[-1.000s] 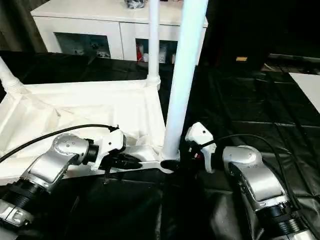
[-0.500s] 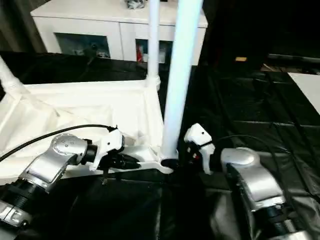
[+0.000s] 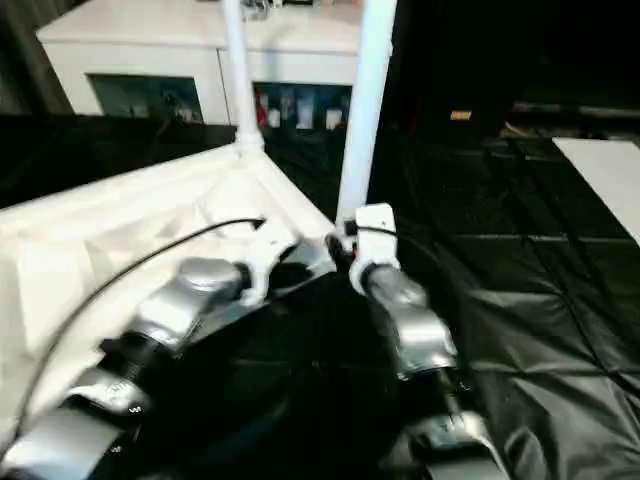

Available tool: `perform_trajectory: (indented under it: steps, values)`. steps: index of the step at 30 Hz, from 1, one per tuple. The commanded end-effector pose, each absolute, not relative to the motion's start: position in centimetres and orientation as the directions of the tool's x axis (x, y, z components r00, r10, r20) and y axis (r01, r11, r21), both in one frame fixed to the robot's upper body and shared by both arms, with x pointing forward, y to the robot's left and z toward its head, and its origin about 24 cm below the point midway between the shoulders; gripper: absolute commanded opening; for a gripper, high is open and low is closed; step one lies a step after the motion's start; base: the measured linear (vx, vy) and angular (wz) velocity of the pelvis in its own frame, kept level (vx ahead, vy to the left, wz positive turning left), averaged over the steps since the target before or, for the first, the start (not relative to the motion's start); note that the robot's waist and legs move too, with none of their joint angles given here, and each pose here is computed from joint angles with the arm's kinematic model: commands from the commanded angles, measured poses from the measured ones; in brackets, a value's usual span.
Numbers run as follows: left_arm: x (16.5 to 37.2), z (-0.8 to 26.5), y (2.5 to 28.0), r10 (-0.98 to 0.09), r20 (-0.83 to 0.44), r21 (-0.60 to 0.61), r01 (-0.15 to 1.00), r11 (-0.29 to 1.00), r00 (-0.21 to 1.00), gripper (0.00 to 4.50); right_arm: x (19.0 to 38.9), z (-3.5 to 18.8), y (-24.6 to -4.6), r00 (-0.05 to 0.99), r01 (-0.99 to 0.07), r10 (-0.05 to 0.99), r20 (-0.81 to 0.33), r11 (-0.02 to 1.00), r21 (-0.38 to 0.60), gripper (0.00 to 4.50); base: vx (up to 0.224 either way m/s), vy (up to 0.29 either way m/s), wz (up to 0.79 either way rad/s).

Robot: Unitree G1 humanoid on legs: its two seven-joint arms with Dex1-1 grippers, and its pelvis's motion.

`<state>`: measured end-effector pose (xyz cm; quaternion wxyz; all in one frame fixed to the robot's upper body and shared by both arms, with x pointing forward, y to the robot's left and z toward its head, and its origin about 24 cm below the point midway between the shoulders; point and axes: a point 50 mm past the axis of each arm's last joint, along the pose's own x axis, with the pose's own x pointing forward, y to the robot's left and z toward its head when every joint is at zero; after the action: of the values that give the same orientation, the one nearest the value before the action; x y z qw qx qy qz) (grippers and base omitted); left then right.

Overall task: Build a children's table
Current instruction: Rotate leg to tighten

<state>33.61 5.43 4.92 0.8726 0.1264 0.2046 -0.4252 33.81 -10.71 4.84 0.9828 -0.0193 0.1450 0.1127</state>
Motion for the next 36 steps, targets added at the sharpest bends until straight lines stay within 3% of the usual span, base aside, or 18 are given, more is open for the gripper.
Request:
perform_trajectory:
  steps: [1, 3, 8, 9, 11, 13, 16, 17, 18, 19, 21, 22, 26, 33, 36]
  values:
    - [33.5, 6.1, 3.1, -0.748, -0.386, 0.059, 0.823, 0.564, 0.540, 0.00, 32.6, 3.4, -7.4, 0.875, -0.381, 0.342, -0.342, 0.923, -0.051, 3.15, 0.000, 0.000, 0.00]
    - [33.4, 6.2, 3.4, -0.751, -0.379, 0.068, 0.826, 0.560, 0.540, 0.00, 32.6, 4.2, -7.5, 0.881, -0.397, 0.374, -0.290, 0.917, -0.023, 3.29, 0.000, 0.000, 0.00]
    - [33.3, 6.4, 4.9, -0.761, -0.371, 0.097, 0.837, 0.538, 0.532, 0.00, 32.7, 5.6, -9.9, 0.889, -0.420, 0.399, -0.225, 0.906, -0.051, 3.77, 0.000, 0.000, 0.00]
    - [33.0, 6.6, 5.6, -0.780, -0.367, 0.116, 0.857, 0.503, 0.507, 0.00, 32.2, 6.0, -10.8, 0.854, -0.489, 0.470, -0.223, 0.871, -0.039, 3.78, 0.000, 0.000, 0.00]
    - [32.9, 6.6, 5.8, -0.785, -0.369, 0.116, 0.862, 0.493, 0.498, 0.00, 32.1, 6.1, -11.1, 0.838, -0.517, 0.496, -0.226, 0.855, -0.038, 3.98, 0.000, 0.000, 0.00]
    - [32.4, 6.5, 7.3, -0.799, -0.387, 0.126, 0.885, 0.448, 0.460, 0.00, 30.6, 6.5, -13.5, 0.732, -0.664, 0.621, -0.281, 0.743, -0.088, 4.22, 0.000, 0.000, 0.00]
    - [32.1, 6.5, 7.8, -0.817, -0.387, 0.124, 0.902, 0.414, 0.428, 0.00, 30.0, 6.6, -14.5, 0.689, -0.708, 0.656, -0.309, 0.700, -0.093, 4.22, 0.000, 0.000, 0.00]
    - [31.4, 6.5, 8.6, -0.847, -0.400, 0.110, 0.936, 0.334, 0.350, 0.00, 29.1, 6.8, -16.0, 0.624, -0.766, 0.705, -0.338, 0.636, -0.087, 4.22, 0.000, 0.000, 0.00]
    - [31.4, 6.5, 8.6, -0.849, -0.400, 0.110, 0.937, 0.331, 0.346, 0.00, 29.0, 6.8, -16.0, 0.622, -0.768, 0.706, -0.339, 0.635, -0.086, 4.22, 0.000, 0.000, 0.00]
    - [30.6, 6.5, 9.2, -0.871, -0.416, 0.083, 0.965, 0.250, 0.262, 0.00, 28.4, 7.0, -16.9, 0.571, -0.805, 0.738, -0.358, 0.589, -0.071, 4.22, 0.000, 0.000, 0.00]
    - [30.2, 6.4, 9.4, -0.877, -0.427, 0.065, 0.974, 0.215, 0.222, 0.00, 28.2, 7.1, -17.1, 0.551, -0.819, 0.751, -0.365, 0.570, -0.064, 4.22, 0.000, 0.000, 0.00]
    - [29.4, 6.1, 10.1, -0.878, -0.460, 0.045, 0.991, 0.129, 0.135, 0.00, 27.6, 7.1, -17.5, 0.495, -0.853, 0.778, -0.387, 0.519, -0.049, 4.22, 0.000, 0.000, 0.00]
    - [28.6, 6.1, 10.7, -0.879, -0.472, 0.018, 0.998, 0.059, 0.060, 0.00, 27.4, 7.0, -17.5, 0.462, -0.872, 0.786, -0.411, 0.487, -0.048, 4.22, 0.000, 0.000, 0.00]
    - [28.8, 6.3, 11.0, -0.875, -0.476, 0.032, 0.996, 0.084, 0.089, 0.00, 27.2, 6.7, -16.7, 0.404, -0.897, 0.816, -0.412, 0.442, -0.006, 4.22, 0.000, 0.000, 0.00]
    - [28.8, 6.4, 11.1, -0.876, -0.474, 0.029, 0.996, 0.081, 0.085, 0.00, 27.1, 6.6, -16.8, 0.389, -0.903, 0.821, -0.419, 0.430, 0.005, 3.93, 0.000, 0.000, 0.00]
